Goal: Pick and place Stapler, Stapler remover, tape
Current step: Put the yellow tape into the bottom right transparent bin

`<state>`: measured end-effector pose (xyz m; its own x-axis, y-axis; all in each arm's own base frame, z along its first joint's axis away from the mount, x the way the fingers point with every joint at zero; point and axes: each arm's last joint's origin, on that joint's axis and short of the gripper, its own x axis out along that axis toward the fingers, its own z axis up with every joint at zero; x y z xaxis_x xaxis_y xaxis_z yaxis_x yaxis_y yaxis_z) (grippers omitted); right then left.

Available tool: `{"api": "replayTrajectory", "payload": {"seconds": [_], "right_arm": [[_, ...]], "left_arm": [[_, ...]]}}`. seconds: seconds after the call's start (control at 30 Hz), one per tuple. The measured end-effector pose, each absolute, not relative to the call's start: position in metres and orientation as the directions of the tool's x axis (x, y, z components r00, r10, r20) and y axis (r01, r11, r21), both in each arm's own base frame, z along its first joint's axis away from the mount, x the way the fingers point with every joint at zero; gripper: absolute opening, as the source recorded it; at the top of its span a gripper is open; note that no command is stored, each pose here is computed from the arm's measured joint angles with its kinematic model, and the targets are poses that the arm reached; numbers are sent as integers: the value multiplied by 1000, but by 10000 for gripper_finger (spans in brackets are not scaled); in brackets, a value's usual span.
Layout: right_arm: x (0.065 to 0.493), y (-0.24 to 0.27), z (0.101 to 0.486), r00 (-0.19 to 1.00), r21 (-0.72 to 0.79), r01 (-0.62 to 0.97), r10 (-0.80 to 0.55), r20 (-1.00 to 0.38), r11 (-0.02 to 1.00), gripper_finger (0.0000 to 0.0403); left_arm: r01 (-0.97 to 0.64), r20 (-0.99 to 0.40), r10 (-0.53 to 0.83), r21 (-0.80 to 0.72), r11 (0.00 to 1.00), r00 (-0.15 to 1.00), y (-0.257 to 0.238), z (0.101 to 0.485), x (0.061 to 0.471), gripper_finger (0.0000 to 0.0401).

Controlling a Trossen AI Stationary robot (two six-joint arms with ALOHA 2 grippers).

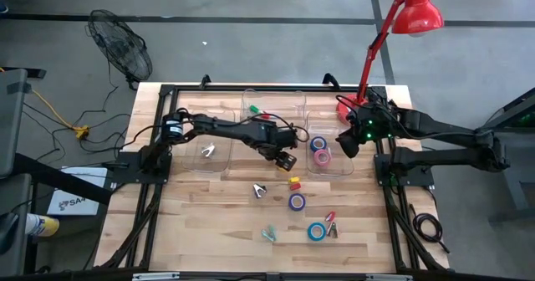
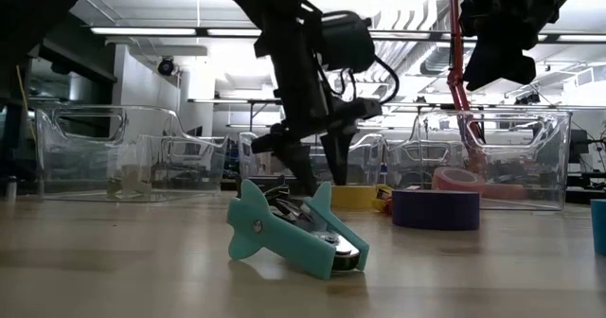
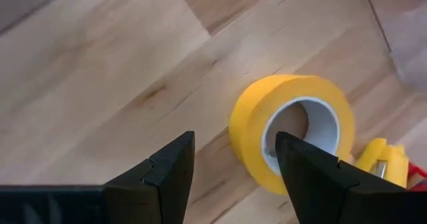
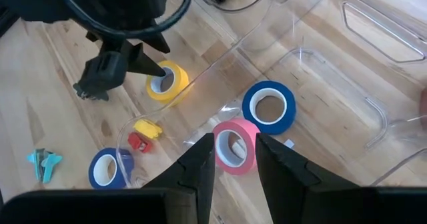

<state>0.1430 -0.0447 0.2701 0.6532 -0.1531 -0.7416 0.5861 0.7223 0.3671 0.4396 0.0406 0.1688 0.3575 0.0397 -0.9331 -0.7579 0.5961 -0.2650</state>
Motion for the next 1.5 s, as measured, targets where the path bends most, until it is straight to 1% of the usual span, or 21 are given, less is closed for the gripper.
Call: {"api": "replayTrajectory", "payload": {"seconds": [0.2,0.3,0.4,0.83,0.9,0.97,1.07,1.17,1.37,1.5], "right_arm": [[143,-45,270,652,366,587,-155,-742,722,101],[143,-45,270,652,365,587,-155,-742,722,101],[143,-45,270,652,365,588,-155,-743,722,101],[143,-45,270,651,365,588,-154,-743,722,101],[143,-45,270,651,365,588,-154,-743,722,101],[143,-45,270,651,365,588,-154,-743,722,101],[143,-45,270,652,366,583,-150,-743,725,101],[143,-44,270,655,361,566,-139,-742,741,101],[145,-43,272,687,379,506,-96,-720,775,101],[151,-43,278,758,411,401,-44,-651,819,101]], "left_arm": [[-757,-943,11,-261,599,333,40,160,440,201],[-760,-951,-2,-249,601,310,39,157,439,189],[-765,-960,-6,-225,604,278,39,156,436,165],[-717,-1000,-9,-15,697,12,37,151,411,49],[-711,-999,-12,15,703,-33,37,150,407,37],[-699,-999,-16,16,715,-39,37,150,406,37],[-679,-1000,-22,-6,734,-15,36,157,405,37],[-667,-999,-11,-34,744,38,34,168,405,37],[-582,-948,44,-157,798,315,29,224,408,37],[-474,-843,77,-222,852,532,26,264,411,37]]}}
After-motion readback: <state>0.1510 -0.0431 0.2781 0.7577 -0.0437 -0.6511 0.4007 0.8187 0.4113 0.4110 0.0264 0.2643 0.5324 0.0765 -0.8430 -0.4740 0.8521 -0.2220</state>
